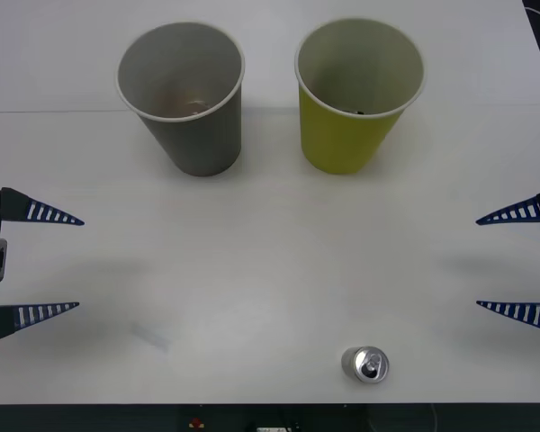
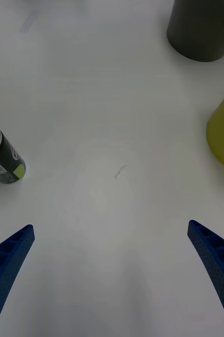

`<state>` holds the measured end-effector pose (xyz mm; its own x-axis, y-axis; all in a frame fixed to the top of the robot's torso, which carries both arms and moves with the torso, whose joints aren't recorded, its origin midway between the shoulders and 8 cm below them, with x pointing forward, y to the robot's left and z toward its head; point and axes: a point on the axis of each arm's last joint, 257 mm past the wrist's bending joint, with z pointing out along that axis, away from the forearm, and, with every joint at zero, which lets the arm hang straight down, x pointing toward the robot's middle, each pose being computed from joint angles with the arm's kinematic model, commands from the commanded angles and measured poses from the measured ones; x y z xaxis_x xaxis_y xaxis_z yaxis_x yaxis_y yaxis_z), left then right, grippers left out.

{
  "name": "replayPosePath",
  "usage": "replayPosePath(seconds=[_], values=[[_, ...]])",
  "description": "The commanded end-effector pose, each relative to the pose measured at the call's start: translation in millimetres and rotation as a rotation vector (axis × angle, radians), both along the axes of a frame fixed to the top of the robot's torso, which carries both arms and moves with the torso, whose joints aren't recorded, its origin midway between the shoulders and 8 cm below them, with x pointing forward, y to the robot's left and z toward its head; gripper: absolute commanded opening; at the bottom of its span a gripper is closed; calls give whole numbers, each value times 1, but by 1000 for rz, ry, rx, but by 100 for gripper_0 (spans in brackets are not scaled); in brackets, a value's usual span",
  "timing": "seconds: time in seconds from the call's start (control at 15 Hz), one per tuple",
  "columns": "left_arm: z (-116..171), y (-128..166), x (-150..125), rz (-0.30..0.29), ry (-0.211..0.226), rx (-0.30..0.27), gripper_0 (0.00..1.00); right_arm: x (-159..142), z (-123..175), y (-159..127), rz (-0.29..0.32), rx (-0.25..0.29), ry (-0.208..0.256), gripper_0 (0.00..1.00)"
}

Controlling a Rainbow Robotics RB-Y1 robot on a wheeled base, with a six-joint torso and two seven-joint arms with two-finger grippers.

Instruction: Put the can into the green bin and the plastic bottle into the gray bin

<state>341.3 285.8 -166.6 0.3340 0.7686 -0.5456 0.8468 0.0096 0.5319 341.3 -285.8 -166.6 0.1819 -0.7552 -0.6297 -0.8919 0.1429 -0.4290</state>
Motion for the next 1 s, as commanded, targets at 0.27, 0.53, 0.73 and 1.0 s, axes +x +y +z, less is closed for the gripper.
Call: replayPosePath(seconds=[0.27, 0.53, 0.73, 1.0], values=[[0, 0, 0, 0, 0, 0, 100, -5, -12, 6, -11, 41, 29, 100], [0, 0, 0, 0, 0, 0, 100, -11, -18, 15, -29, 145, 64, 100], [0, 0, 0, 0, 0, 0, 100, -16, -26, 21, -37, 236, 95, 100], [0, 0, 0, 0, 0, 0, 100, -16, -35, 16, -34, 315, 64, 100]])
